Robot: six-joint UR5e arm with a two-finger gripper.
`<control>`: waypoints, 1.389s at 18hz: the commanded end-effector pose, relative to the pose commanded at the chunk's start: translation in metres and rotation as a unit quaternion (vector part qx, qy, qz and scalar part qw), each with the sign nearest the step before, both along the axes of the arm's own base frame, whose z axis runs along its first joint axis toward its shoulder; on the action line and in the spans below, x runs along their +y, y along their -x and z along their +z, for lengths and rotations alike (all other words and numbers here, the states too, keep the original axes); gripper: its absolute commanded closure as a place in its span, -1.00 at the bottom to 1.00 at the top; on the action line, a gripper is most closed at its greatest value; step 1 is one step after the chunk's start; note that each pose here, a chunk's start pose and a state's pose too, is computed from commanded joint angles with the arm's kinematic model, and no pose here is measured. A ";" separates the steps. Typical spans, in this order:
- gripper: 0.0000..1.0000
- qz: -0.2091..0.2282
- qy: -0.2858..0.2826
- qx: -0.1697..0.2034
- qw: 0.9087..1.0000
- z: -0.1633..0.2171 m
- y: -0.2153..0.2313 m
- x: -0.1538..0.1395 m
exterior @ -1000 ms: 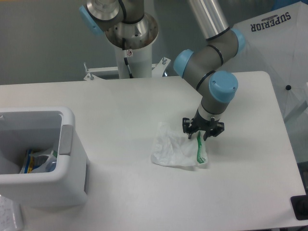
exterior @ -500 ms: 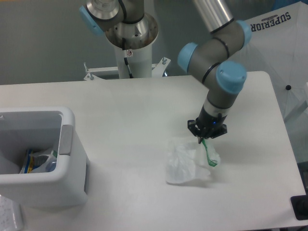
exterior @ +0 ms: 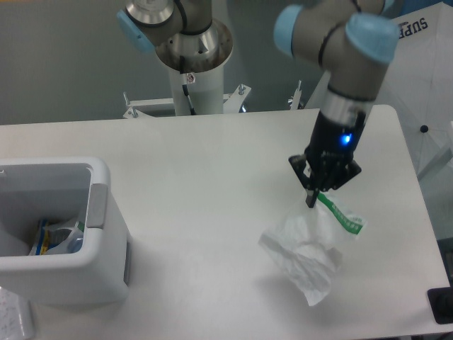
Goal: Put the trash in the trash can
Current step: 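Lift the green-zip bag and carry it over the bin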
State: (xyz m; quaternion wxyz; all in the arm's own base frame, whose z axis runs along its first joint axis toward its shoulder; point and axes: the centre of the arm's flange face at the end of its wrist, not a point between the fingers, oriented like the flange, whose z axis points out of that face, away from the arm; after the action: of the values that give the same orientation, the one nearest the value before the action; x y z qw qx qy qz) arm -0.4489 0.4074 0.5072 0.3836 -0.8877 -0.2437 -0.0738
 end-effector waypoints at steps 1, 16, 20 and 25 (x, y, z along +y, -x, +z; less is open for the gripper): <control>1.00 -0.013 -0.022 0.024 0.999 0.025 -0.009 0.002; 1.00 -0.236 -0.048 0.208 0.948 0.125 -0.209 0.107; 1.00 -0.280 -0.001 0.227 0.933 0.089 -0.245 0.120; 1.00 -0.310 0.025 0.242 0.919 0.063 -0.264 0.131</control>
State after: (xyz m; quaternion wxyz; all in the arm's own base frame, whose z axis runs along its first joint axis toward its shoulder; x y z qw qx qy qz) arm -0.1852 0.5382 0.5705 0.3661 -0.9190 0.1425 0.0343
